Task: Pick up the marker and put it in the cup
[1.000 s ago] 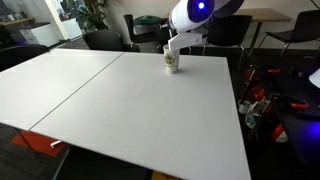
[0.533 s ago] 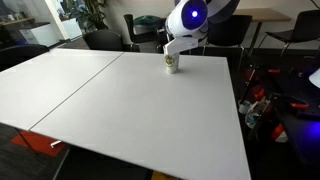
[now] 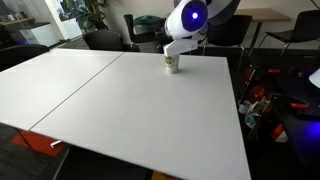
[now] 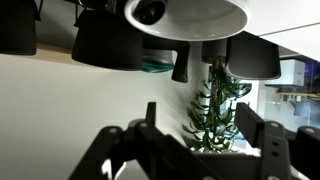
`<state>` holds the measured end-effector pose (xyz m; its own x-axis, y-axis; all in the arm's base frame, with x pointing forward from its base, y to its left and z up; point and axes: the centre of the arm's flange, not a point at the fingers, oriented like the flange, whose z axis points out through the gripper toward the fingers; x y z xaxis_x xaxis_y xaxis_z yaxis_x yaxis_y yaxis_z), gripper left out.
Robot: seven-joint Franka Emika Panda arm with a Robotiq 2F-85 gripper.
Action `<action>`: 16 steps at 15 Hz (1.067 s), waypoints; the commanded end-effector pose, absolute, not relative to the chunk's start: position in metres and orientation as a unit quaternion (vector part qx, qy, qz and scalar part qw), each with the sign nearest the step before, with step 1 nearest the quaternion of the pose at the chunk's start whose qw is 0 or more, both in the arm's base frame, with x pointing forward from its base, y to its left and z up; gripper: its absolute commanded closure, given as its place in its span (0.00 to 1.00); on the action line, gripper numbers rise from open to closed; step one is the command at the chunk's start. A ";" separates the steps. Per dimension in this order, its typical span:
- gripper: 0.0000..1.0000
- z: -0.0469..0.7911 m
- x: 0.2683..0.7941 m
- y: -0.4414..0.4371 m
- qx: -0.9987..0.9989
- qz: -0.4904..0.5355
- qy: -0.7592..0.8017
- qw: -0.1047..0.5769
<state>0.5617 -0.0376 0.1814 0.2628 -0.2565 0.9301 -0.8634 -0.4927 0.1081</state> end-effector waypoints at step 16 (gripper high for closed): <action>0.00 0.277 0.531 0.006 0.742 0.495 -0.384 0.239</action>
